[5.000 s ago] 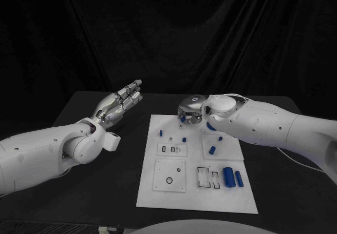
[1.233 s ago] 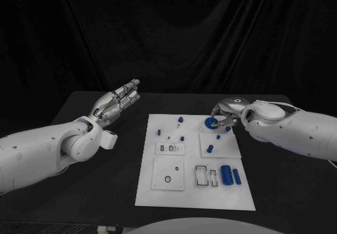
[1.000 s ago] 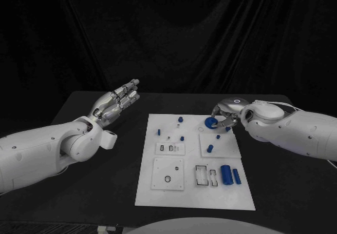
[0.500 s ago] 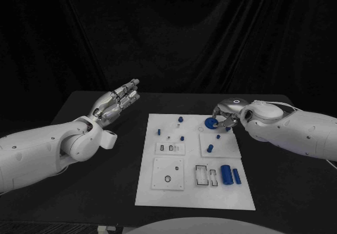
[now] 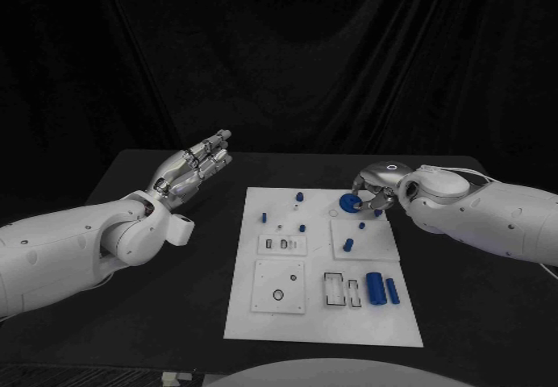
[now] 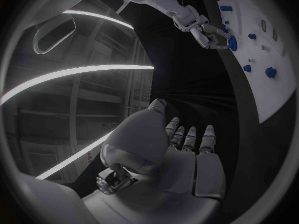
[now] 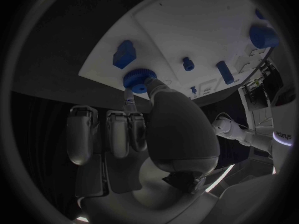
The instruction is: Assemble the parts on the task board
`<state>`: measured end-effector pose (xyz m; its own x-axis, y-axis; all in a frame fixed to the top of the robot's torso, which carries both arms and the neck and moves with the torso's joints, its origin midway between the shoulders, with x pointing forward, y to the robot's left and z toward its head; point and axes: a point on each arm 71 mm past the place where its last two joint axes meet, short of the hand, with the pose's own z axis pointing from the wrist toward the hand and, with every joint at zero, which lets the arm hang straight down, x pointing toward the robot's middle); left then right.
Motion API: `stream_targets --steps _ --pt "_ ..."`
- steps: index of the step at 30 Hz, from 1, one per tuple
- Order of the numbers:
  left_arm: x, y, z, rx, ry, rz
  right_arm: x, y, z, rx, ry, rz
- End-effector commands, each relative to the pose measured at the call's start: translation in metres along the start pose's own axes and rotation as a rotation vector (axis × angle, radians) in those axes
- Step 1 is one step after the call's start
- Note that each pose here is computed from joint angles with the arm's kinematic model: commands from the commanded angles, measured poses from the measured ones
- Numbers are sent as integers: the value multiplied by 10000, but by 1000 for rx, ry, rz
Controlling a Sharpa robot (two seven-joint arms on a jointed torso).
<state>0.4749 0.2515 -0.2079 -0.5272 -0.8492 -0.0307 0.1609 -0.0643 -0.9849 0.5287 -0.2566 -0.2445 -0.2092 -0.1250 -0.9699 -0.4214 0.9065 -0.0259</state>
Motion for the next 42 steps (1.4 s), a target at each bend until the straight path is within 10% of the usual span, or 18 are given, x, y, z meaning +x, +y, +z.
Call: stream_targets --steps 1,25,42 --pt "8 -14 0 20 7 -8 7 9 -7 -9 -14 -6" --pt "-9 -5 -9 12 4 -6 -169 47 -103 -32 -140 7" --pt "-3 5 -3 5 8 -9 -262 381 -36 -106 -126 18"
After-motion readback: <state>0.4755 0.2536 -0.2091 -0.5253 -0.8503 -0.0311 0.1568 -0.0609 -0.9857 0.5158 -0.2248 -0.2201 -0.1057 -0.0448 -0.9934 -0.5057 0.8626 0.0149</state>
